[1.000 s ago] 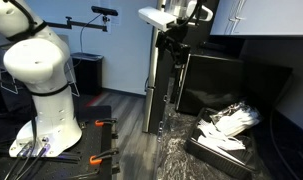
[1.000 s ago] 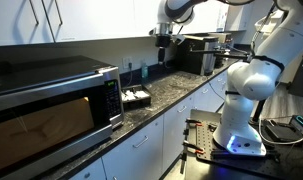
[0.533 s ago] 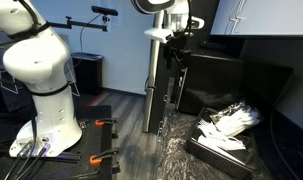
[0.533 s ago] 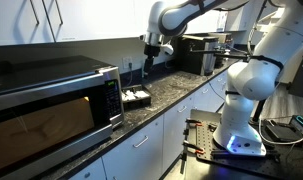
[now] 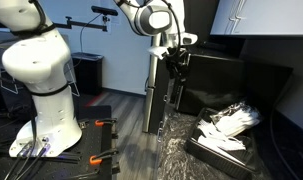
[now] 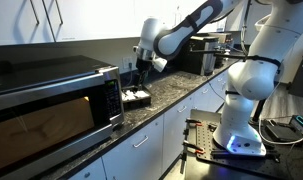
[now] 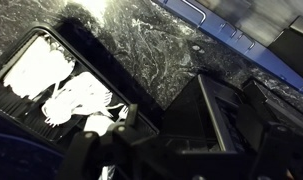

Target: Push the button to open the microwave door

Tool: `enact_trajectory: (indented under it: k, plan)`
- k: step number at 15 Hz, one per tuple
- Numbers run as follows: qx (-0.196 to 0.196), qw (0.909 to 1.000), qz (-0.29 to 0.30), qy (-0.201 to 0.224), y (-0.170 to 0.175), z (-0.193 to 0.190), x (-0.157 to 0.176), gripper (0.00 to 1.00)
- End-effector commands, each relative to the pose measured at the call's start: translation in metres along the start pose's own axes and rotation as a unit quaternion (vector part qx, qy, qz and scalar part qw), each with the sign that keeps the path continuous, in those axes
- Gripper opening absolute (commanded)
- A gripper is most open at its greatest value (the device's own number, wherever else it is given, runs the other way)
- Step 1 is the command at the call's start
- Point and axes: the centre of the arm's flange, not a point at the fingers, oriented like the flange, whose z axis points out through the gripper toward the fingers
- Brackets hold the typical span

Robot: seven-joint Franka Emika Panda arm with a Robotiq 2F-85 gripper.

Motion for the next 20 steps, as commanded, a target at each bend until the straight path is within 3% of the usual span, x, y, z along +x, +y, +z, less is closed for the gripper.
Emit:
enact_trajectory:
  k: [1,10,19,20]
  plan:
    - [0.000,1.0000,0.000,-0.002,0.000,0.003,0.000,1.00]
    - [-0.004,0.9999,-0.009,-0.008,-0.013,0.017,0.005,1.00]
    - [0.007,0.9978,-0.064,-0.013,-0.129,0.066,-0.004,1.00]
    - [0.009,0.9980,-0.061,-0.013,-0.137,0.070,-0.006,0.89]
